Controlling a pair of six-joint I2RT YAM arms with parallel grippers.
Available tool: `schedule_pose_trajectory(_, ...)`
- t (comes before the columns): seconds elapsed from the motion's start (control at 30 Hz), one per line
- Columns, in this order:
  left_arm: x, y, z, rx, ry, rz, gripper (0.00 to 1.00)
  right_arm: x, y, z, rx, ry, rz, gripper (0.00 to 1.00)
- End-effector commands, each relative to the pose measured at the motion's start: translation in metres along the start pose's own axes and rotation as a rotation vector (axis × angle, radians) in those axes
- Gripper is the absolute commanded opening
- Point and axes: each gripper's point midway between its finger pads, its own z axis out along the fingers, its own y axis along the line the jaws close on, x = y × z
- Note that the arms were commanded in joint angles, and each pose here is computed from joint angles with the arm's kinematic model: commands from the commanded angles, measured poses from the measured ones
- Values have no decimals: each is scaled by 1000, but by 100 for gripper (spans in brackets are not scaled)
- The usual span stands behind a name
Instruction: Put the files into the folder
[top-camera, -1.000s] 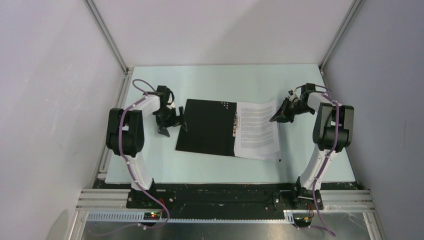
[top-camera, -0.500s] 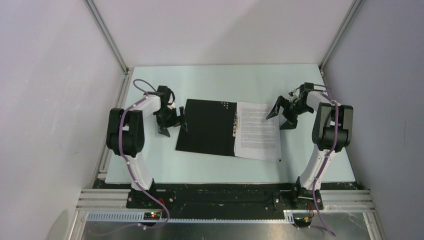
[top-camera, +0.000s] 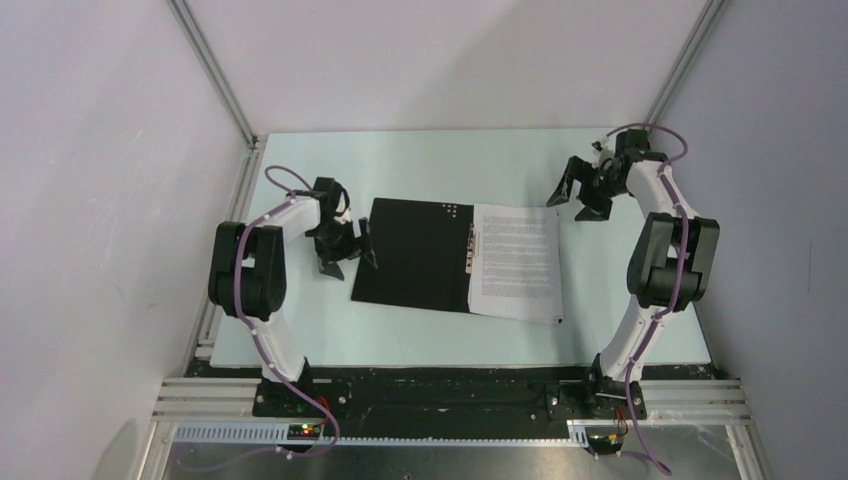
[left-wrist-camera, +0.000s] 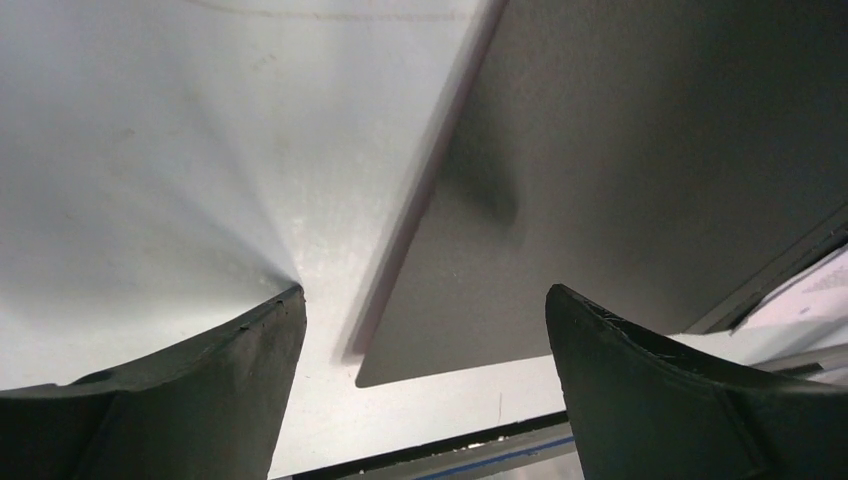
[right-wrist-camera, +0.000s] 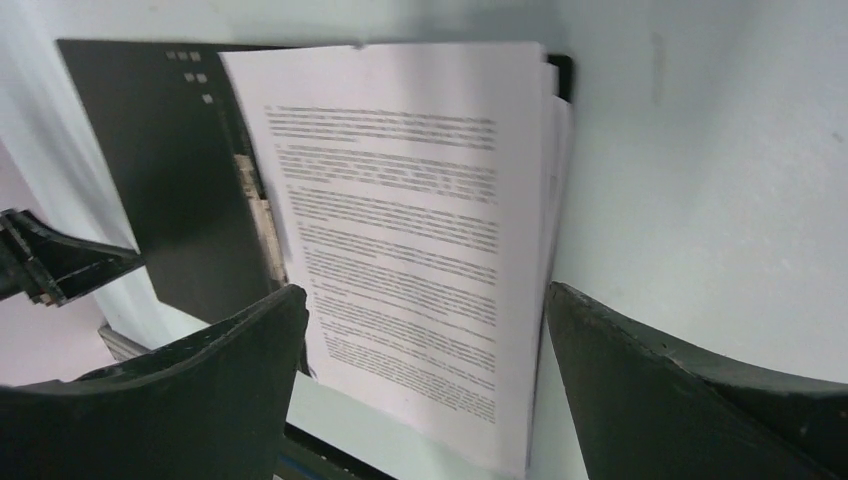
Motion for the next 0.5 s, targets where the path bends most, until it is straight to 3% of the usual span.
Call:
schedule_pose_trajectory(0.0,27,-16,12,85,66,-13,94,-6,55,1,-143,0,-144,92)
schedule_pose_trajectory(0.23,48,-48,12,194,91,65,96,17,114,32,-295,92,-222,75)
schedule_pose_trajectory(0.47,68,-54,17,215,128,105,97,22,127,64,-317,153,-208,65)
